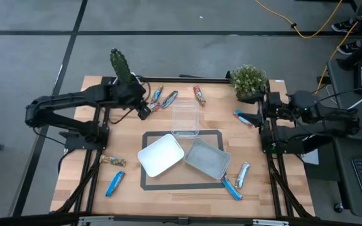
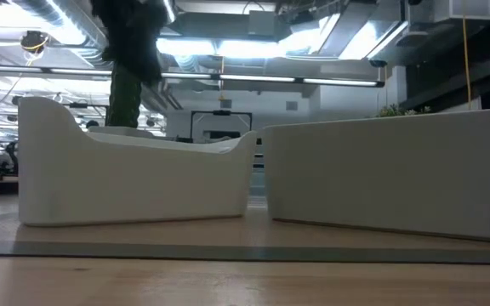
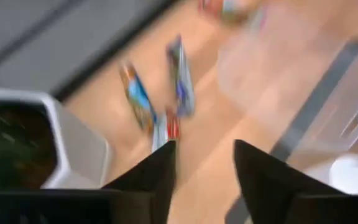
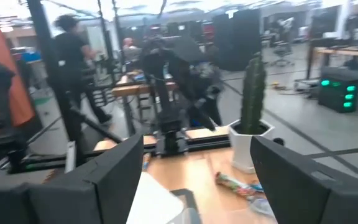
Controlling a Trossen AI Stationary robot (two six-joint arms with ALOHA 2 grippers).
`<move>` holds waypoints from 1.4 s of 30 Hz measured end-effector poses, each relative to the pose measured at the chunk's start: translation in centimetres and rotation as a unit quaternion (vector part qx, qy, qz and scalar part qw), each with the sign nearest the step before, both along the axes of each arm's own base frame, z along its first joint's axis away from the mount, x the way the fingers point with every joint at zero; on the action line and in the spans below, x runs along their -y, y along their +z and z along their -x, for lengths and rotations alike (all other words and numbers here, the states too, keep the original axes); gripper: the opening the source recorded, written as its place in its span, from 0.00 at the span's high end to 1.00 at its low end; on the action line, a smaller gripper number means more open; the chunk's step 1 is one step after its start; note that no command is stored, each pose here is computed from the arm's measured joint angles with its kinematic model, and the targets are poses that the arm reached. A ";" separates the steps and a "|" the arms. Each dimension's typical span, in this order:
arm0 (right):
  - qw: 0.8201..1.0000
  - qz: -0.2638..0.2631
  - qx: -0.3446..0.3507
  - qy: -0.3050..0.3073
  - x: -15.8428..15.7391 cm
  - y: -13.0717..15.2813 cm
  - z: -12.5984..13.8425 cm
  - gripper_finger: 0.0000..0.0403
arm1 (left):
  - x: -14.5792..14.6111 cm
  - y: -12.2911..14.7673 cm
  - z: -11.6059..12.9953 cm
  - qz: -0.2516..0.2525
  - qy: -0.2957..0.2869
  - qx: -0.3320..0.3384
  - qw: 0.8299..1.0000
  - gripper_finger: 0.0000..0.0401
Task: Pick and place Granola Bars by type
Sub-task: Put the red granola bar into the white bin
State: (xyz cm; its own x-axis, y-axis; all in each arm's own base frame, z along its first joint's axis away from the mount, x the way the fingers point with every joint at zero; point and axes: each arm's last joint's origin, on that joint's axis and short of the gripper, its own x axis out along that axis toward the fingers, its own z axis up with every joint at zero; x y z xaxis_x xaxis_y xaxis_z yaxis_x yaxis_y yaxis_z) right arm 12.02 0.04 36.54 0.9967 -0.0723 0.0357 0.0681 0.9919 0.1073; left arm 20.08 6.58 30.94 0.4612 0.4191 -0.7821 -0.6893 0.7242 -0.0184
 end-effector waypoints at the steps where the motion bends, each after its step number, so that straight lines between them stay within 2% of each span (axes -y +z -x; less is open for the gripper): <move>1: 1.000 0.000 -0.001 0.006 0.0 0.0 -0.1 0.26 | -0.4 -0.7 -0.1 0.016 -0.005 -0.017 1.000 0.56; 6: 1.000 -0.002 -0.018 0.011 -0.1 -0.4 -0.2 0.26 | -2.1 -3.9 -1.3 0.041 -0.001 -0.082 0.996 0.38; 9: 0.999 -0.021 -0.028 0.012 -0.1 -0.6 -0.3 0.26 | -2.9 -6.1 -2.1 0.045 0.000 -0.134 0.990 0.33; 13: 0.998 -0.024 -0.048 0.011 -0.1 -1.0 -0.3 0.26 | -3.8 -9.1 -3.3 0.041 -0.013 -0.185 0.982 0.32; 16: 0.998 -0.036 -0.053 0.011 -0.1 -1.1 -0.5 0.26 | -4.5 -10.7 -4.5 0.032 -0.028 -0.197 0.980 0.32; 20: 0.996 -0.050 -0.069 0.009 -0.1 -1.4 -0.7 0.26 | -5.3 -12.8 -5.8 0.045 -0.034 -0.202 0.978 0.32; 31: 0.995 -0.050 -0.091 0.008 -0.1 -1.9 -1.1 0.27 | -6.7 -16.8 -6.3 0.062 -0.021 -0.264 0.962 0.32; 37: 0.995 -0.048 -0.092 0.008 -0.1 -1.9 -1.2 0.27 | -7.1 -17.4 -6.3 0.101 -0.029 -0.252 0.962 0.38; 42: 0.995 -0.045 -0.092 0.008 -0.1 -1.9 -1.2 0.27 | -7.1 -17.2 -6.3 0.129 -0.022 -0.230 0.965 0.58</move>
State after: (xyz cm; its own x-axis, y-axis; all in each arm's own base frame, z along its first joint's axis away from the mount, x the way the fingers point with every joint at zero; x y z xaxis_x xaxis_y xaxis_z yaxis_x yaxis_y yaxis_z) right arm 13.18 0.14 34.66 0.9869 -0.0503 -0.1532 0.0784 0.9800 0.1831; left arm 26.37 13.64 13.71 0.0541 0.1724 -0.9835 -0.6369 0.7646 0.0990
